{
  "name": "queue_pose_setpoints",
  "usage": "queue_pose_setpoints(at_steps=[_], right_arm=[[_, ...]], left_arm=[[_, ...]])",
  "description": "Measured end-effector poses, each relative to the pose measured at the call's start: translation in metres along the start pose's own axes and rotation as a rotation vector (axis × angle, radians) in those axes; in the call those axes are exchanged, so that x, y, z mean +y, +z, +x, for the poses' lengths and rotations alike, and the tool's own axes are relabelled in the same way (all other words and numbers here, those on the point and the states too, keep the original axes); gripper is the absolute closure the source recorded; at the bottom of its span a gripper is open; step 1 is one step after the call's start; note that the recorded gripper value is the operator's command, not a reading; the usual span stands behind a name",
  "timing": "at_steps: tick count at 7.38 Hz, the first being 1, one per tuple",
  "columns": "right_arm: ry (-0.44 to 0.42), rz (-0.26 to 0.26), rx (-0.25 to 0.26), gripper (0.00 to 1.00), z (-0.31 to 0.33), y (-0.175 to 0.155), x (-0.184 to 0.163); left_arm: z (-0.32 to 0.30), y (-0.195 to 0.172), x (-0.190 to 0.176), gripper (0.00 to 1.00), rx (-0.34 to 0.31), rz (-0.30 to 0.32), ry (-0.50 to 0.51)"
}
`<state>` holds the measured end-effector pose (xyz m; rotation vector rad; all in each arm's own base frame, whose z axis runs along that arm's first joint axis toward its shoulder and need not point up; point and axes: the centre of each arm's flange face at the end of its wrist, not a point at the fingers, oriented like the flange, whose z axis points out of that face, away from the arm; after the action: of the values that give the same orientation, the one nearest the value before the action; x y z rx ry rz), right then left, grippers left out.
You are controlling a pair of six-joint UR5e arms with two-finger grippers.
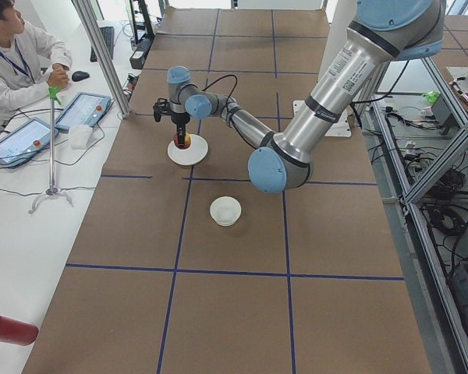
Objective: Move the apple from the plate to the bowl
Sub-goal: 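Lift the apple and carry it with the left gripper over the white bowl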
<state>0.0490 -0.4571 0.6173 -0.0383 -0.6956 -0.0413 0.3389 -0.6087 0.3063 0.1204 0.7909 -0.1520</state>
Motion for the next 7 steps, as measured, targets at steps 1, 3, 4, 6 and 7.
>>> queue_pose_setpoints(at_steps=[1, 3, 4, 6, 7], right_arm=[[0.000, 0.000, 0.000, 0.00, 0.000, 0.000, 0.000], [0.000, 0.000, 0.000, 0.00, 0.000, 0.000, 0.000], [0.001, -0.001, 0.000, 0.00, 0.000, 0.000, 0.000], [0.001, -0.001, 0.000, 0.00, 0.000, 0.000, 0.000], [0.000, 0.000, 0.000, 0.00, 0.000, 0.000, 0.000]], left_arm=[[-0.044, -0.025, 0.022, 1.00, 0.000, 0.020, 0.052], [-0.141, -0.030, 0.077, 1.00, -0.020, 0.022, 0.130], [-0.192, -0.019, 0.107, 1.00, -0.007, 0.036, 0.150], [-0.260, 0.003, 0.143, 1.00, 0.009, 0.046, 0.128], [-0.272, 0.011, 0.149, 1.00, 0.007, 0.042, 0.106]])
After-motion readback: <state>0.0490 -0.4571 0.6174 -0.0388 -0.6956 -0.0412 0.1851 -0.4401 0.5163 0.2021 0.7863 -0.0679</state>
